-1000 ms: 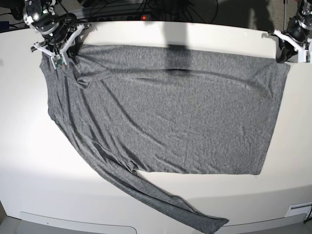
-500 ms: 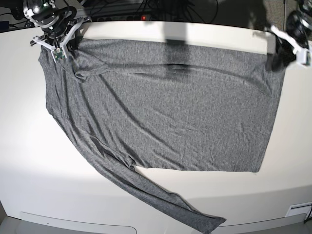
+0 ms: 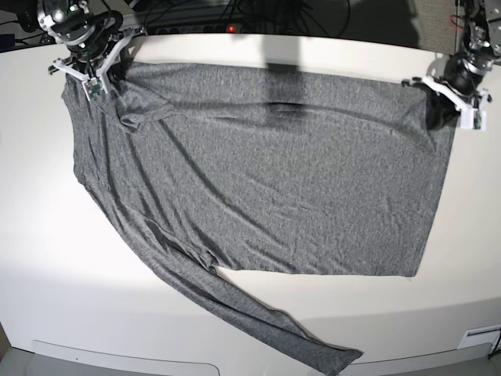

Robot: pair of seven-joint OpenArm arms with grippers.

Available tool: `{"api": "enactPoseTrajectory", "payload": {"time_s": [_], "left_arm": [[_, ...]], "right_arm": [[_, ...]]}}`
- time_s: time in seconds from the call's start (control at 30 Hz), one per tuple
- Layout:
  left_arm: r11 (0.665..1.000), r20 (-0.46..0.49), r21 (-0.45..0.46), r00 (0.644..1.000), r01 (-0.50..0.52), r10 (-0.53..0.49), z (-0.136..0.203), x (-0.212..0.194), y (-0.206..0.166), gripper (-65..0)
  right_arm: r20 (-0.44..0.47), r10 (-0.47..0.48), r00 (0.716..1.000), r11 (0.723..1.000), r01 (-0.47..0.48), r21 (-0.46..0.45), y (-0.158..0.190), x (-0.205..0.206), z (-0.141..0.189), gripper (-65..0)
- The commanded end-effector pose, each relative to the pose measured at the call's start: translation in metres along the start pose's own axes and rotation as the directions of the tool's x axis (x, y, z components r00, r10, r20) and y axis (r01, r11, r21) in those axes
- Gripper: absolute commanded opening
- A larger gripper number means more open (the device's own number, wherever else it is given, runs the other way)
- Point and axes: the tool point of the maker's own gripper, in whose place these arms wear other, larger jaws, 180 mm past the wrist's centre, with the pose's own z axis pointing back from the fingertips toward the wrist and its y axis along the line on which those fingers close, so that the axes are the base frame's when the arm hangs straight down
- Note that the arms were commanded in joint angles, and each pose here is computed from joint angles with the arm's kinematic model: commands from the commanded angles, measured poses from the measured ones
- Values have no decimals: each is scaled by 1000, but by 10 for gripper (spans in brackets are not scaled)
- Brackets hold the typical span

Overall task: Fold the T-shirt properly
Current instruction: 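Drag the shirt back toward the robot with both grippers, flattening it, then release the shirt with the left gripper and move it away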

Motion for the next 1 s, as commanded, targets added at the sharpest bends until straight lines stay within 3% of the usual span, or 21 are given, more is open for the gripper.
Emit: {"api": "enactPoseTrajectory", "payload": {"time_s": [0.0,0.2,0.43,0.73,0.97], "left_arm": [[1000,36,-2,999,10,-10,3,7,3,-650],[997,-48,-82,999,3,-7,24,-31,-15,-650],[997,-103,-73,995,-15,8,58,-66,-18,-650],[997,-119,-75,993,17,-26,63,-71,-18,-650],[996,-110,-83,993,43,-52,62,-63,-18,-650]], "right_arm": [[-6,11,1000,1000,-11,-5,-3,-1,2,-650],[-7,11,1000,1000,-11,-5,-3,-1,2,-650],[-13,27,1000,1000,-27,-13,-4,-2,3,-650],[-71,99,993,994,-103,-44,-8,-20,11,-650],[-71,75,995,990,-83,-114,-36,-19,17,-650]]}}
